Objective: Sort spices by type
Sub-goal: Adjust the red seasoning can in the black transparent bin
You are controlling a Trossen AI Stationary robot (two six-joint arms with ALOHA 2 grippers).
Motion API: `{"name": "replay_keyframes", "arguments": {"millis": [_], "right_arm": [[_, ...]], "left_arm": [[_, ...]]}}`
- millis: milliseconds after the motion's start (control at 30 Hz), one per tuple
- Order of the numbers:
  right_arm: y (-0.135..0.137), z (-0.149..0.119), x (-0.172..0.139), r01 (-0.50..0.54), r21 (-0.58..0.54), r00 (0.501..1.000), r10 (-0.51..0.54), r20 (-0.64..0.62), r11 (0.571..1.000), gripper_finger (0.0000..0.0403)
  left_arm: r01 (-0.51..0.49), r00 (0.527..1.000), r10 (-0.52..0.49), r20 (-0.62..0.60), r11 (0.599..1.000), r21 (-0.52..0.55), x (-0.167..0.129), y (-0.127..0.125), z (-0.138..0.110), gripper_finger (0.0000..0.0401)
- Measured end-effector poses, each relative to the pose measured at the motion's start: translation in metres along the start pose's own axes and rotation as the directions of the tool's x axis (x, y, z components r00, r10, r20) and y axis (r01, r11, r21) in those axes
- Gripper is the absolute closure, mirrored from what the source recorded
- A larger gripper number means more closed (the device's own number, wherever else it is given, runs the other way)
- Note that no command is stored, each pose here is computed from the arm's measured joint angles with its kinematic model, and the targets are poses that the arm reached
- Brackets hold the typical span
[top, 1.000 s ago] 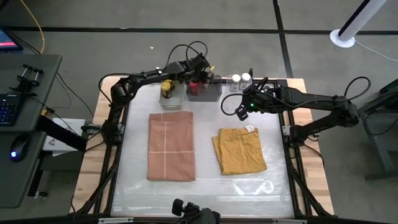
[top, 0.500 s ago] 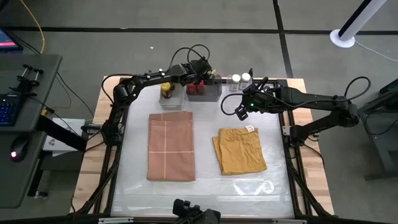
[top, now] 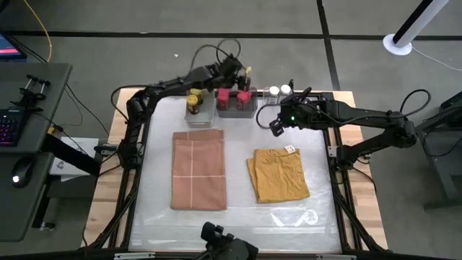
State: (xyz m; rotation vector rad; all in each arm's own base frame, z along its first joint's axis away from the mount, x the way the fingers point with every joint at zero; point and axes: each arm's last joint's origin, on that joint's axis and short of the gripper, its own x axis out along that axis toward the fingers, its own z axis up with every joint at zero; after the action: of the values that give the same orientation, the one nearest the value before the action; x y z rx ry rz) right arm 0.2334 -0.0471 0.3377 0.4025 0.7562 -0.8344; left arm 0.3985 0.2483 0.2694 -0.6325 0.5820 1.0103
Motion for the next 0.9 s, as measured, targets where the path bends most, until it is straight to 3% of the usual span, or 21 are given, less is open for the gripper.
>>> {"name": "replay_keyframes", "arguments": {"millis": [100, 233, 300, 433, 500, 633, 733, 833, 900], "right_arm": [[-0.001, 0.014, 0.008, -0.06, 0.065, 0.997, 0.056, 0.05, 0.996, 0.0403], [-0.003, 0.039, 0.033, -0.205, 0.134, 0.976, 0.193, 0.098, 0.97, 0.0403], [-0.005, 0.05, 0.051, -0.258, 0.163, 0.963, 0.241, 0.119, 0.952, 0.0403], [-0.009, 0.067, 0.092, -0.323, 0.213, 0.943, 0.296, 0.149, 0.922, 0.0403], [-0.013, 0.071, 0.112, -0.335, 0.263, 0.941, 0.307, 0.143, 0.905, 0.0403], [-0.021, 0.074, 0.151, -0.253, 0.345, 0.967, 0.248, 0.06, 0.904, 0.0403], [-0.022, 0.083, 0.172, -0.152, 0.351, 0.986, 0.167, -0.013, 0.924, 0.0403], [-0.02, 0.095, 0.191, -0.034, 0.298, 0.99, 0.073, -0.119, 0.954, 0.0403], [-0.018, 0.099, 0.205, 0.038, 0.246, 0.976, 0.018, -0.219, 0.969, 0.0403]], "left_arm": [[0.052, 0.997, -0.059, 0.047, 0.989, 0.138, -0.024, 0.002, 0.019, 0.0118], [0.063, 0.987, -0.109, 0.117, 0.938, 0.341, -0.073, 0.007, 0.039, 0.0145], [0.047, 0.986, -0.108, 0.128, 0.913, 0.406, -0.099, 0.013, 0.044, 0.0187], [0.015, 0.979, -0.109, 0.17, 0.88, 0.475, -0.138, 0.031, 0.044, 0.0336], [0.03, 0.966, -0.148, 0.212, 0.878, 0.477, -0.155, 0.044, 0.041, 0.0382], [0.105, 0.941, -0.243, 0.236, 0.872, 0.478, -0.168, 0.076, 0.018, 0.0392], [0.224, 0.9, -0.368, 0.233, 0.85, 0.477, -0.172, 0.099, -0.004, 0.0397], [0.338, 0.827, -0.495, 0.266, 0.816, 0.469, -0.182, 0.111, -0.019, 0.0399], [0.362, 0.81, -0.518, 0.276, 0.811, 0.461, -0.185, 0.115, -0.028, 0.04]]}}
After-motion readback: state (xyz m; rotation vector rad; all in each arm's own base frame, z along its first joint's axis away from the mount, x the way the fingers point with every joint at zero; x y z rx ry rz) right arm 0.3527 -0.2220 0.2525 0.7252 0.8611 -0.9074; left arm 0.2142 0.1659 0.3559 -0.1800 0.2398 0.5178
